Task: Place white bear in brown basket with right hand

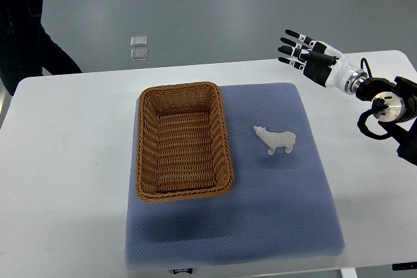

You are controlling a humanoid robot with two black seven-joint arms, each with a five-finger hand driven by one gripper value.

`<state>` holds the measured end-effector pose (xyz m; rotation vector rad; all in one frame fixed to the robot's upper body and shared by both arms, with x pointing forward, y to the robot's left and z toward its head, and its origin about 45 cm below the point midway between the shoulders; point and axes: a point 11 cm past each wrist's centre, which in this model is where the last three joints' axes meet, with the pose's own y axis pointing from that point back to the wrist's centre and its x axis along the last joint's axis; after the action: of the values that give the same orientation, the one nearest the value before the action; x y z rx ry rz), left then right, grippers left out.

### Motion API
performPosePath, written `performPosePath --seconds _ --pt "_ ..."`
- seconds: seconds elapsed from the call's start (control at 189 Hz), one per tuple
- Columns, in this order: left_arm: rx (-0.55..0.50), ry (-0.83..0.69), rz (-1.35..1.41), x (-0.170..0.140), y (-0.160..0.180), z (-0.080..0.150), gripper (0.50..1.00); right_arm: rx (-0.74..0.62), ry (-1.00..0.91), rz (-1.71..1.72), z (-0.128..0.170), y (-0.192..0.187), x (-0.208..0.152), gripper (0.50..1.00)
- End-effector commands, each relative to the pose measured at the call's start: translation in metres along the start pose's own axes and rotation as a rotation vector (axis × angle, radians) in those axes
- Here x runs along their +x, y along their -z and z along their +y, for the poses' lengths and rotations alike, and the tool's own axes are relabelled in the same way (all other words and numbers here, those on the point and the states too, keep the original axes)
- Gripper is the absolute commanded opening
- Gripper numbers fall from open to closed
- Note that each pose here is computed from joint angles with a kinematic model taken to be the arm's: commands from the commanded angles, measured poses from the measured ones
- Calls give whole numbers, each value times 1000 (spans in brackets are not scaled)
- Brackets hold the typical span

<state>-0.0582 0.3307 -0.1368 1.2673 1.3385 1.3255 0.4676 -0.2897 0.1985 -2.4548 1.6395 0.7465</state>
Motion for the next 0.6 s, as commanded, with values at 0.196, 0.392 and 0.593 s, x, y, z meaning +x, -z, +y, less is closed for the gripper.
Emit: performPosePath --seconds 0.196,0.392,0.593 --pt "2 -18 2 5 1 0 1000 -6 3 23 1 2 1 926" --pt "-1 -22 0 6 -1 0 1000 -31 9 103 3 0 3 926" --pt "-1 -19 0 5 -1 0 1000 -42 55 269 6 6 1 926"
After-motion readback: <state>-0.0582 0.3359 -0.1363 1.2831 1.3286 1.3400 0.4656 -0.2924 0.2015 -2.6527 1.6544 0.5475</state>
